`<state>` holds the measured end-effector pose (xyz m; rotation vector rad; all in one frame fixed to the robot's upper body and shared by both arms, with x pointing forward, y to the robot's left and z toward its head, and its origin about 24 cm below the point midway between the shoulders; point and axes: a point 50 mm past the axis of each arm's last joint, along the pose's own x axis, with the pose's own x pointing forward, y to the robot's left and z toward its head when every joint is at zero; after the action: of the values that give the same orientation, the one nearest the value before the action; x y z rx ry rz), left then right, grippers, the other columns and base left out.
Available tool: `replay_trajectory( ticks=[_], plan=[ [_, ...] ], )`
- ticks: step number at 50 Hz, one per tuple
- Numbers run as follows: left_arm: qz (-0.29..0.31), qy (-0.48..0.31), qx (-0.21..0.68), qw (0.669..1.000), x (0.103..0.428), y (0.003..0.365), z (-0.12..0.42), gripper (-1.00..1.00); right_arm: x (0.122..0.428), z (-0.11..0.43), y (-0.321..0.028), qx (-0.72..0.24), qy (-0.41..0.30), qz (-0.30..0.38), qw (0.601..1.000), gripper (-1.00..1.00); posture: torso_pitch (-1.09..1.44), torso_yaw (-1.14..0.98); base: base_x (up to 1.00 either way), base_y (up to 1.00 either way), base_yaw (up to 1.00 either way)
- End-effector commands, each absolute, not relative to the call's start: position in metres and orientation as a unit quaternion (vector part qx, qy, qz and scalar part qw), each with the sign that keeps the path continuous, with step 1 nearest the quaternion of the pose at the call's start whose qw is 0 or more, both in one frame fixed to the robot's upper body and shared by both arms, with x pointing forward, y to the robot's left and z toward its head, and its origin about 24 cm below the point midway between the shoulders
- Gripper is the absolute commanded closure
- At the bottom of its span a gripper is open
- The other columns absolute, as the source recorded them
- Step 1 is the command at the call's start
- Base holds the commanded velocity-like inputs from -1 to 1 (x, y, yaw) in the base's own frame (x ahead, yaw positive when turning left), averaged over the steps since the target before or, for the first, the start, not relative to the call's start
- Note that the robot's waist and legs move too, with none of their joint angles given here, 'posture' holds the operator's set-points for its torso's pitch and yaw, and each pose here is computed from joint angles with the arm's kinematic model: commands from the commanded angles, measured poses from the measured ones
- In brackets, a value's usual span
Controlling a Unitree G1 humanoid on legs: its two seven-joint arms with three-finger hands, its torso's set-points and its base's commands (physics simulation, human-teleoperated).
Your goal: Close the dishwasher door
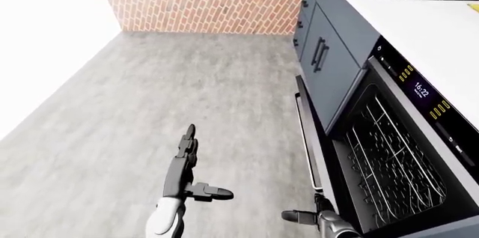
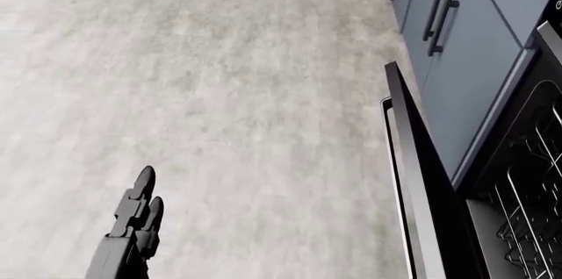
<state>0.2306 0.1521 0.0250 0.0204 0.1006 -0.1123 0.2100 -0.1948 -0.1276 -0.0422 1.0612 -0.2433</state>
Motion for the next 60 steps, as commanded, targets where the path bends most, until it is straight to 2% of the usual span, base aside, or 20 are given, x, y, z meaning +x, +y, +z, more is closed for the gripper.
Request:
replay_trajectory(
  ticks=[1,60],
  plan=[
    [-0.059,0.008,0.013,0.998,0.2345,0.1508,0.0404,-1.00,0.2159,-0.1205,-0.2138,-0.033,0.489,-0.161,0.857,-1.00,0.00,0.00,0.00,0.00,0.00],
    [-0.060,0.007,0.012,0.998,0.2336,0.1503,0.0413,-1.00,0.2095,-0.1202,-0.2238,-0.071,0.496,-0.230,0.834,-1.00,0.00,0.00,0.00,0.00,0.00]
  ],
)
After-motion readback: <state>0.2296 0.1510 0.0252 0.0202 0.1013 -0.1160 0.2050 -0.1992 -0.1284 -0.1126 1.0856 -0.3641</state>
